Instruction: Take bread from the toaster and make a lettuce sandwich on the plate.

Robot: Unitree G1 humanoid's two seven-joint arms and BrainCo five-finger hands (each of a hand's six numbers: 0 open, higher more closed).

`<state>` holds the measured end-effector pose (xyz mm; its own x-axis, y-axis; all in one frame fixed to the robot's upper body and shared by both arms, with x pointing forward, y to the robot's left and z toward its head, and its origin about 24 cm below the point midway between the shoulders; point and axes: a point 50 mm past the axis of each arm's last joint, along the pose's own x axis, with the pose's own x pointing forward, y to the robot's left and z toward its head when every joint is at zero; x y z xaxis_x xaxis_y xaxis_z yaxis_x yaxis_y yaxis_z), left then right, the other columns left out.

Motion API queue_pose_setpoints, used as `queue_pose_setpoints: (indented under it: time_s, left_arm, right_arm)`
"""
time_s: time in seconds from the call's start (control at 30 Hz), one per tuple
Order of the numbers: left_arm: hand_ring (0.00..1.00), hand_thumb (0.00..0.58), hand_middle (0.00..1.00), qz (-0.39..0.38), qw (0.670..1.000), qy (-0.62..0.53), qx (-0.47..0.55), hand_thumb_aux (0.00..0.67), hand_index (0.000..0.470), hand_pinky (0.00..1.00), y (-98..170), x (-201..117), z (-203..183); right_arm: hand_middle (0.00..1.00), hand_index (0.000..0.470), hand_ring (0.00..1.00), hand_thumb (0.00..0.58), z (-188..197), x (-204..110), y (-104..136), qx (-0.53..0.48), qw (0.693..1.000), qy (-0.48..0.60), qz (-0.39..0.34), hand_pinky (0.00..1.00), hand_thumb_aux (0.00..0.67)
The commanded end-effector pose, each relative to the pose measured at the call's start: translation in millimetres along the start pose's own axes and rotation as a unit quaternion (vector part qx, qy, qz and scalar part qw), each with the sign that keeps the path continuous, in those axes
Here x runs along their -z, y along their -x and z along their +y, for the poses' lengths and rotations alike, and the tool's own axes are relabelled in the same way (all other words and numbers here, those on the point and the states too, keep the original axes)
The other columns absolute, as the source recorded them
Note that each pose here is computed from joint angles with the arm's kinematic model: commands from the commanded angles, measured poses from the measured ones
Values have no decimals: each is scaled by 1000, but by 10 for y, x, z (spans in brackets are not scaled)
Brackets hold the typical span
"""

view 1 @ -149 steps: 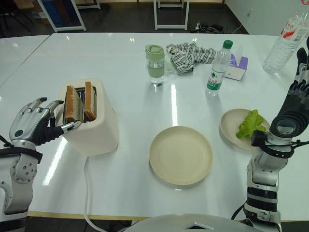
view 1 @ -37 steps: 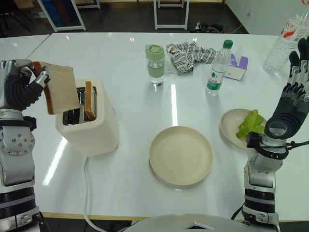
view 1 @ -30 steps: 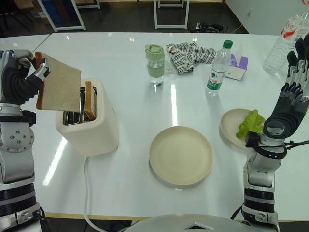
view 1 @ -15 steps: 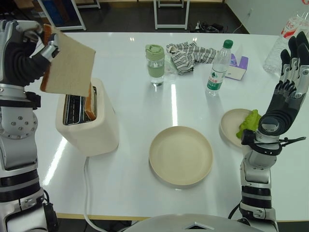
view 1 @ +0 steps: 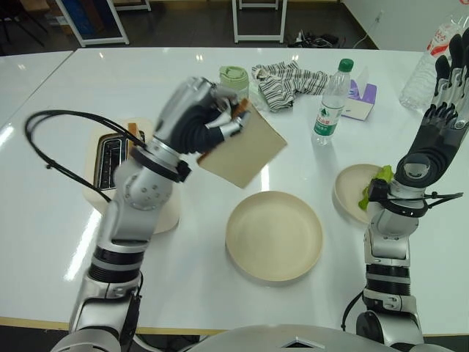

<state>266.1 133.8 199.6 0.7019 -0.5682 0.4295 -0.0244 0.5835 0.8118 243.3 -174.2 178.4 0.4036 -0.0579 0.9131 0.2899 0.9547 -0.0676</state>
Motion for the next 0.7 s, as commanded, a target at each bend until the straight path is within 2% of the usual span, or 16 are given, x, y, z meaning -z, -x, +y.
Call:
queue_pose_setpoints:
  time_s: [0.03, 0.23, 0.57, 0.7]
  left_arm:
    - [1000, 580, 1000, -8, 995, 74, 68, 670, 470, 1000, 69, -127, -353]
    - [1000, 580, 1000, 27, 977, 127, 167, 670, 470, 1000, 253, -83, -789]
    - [1000, 580, 1000, 109, 934, 202, 272, 670, 470, 1000, 505, 129, -1354]
    - [1000, 580, 1000, 132, 926, 190, 299, 670, 470, 1000, 538, 238, -1475]
  right_arm:
    - [0, 0, 0, 0, -4, 36, -61, 8, 1000, -5, -4, 0, 0]
    - [0, 0, 0, 0, 31, 64, -90, 6, 1000, -14, -6, 0, 0]
    - [0, 0, 0, 0, 93, 109, -113, -2, 1000, -27, -2, 0, 0]
    - [0, 0, 0, 0, 102, 115, -108, -4, 1000, -30, 0, 0, 0]
